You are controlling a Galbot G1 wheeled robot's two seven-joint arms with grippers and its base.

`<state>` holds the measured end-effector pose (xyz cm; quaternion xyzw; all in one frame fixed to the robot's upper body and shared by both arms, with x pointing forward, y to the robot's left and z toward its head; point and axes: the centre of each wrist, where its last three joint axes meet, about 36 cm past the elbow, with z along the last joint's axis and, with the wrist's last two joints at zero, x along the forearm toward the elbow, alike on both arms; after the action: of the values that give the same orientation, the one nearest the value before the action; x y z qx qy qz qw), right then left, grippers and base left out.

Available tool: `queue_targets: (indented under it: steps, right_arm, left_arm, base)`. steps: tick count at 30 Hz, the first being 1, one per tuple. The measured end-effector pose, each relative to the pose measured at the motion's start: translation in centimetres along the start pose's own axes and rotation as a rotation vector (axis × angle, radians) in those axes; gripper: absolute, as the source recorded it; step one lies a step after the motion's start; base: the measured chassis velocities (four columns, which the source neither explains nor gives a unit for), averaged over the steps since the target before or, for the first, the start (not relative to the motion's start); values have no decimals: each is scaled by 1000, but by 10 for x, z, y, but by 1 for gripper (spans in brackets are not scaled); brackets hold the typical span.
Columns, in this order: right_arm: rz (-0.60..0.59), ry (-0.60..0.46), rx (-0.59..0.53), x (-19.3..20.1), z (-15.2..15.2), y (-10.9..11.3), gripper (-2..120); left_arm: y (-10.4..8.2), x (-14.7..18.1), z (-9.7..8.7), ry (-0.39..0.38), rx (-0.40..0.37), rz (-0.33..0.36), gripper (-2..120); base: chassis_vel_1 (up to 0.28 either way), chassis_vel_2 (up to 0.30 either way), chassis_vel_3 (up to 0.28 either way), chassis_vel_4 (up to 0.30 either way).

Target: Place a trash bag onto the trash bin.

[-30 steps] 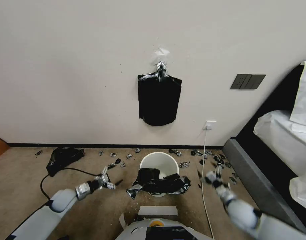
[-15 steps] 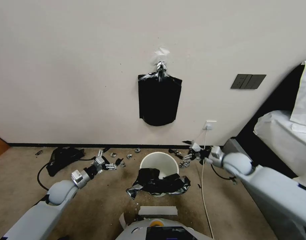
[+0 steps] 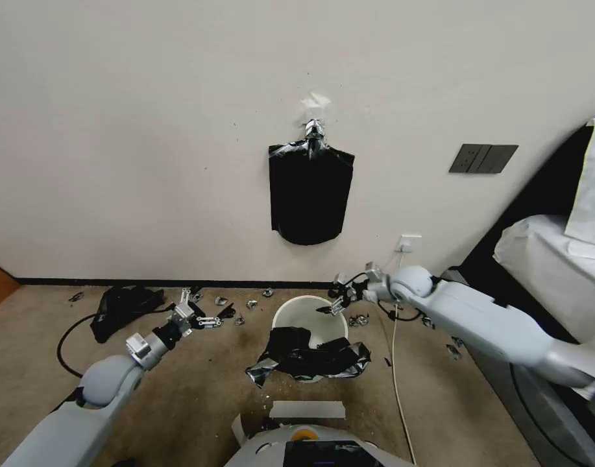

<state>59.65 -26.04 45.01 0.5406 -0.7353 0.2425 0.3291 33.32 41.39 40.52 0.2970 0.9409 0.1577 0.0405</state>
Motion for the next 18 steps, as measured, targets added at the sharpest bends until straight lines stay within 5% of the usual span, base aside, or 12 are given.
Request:
queue_targets:
  steps: [9, 18]
  right_arm:
    - [-30, 67, 52, -38, -13, -2, 98]
    - [-41, 111, 87, -47, -16, -7, 68]
  left_arm:
    - [-4, 9, 4, 7, 4, -19, 100]
    - [-8, 13, 6, 5, -6, -26, 100]
  base:
    - [0, 0, 0, 0]
    - [0, 0, 0, 0]
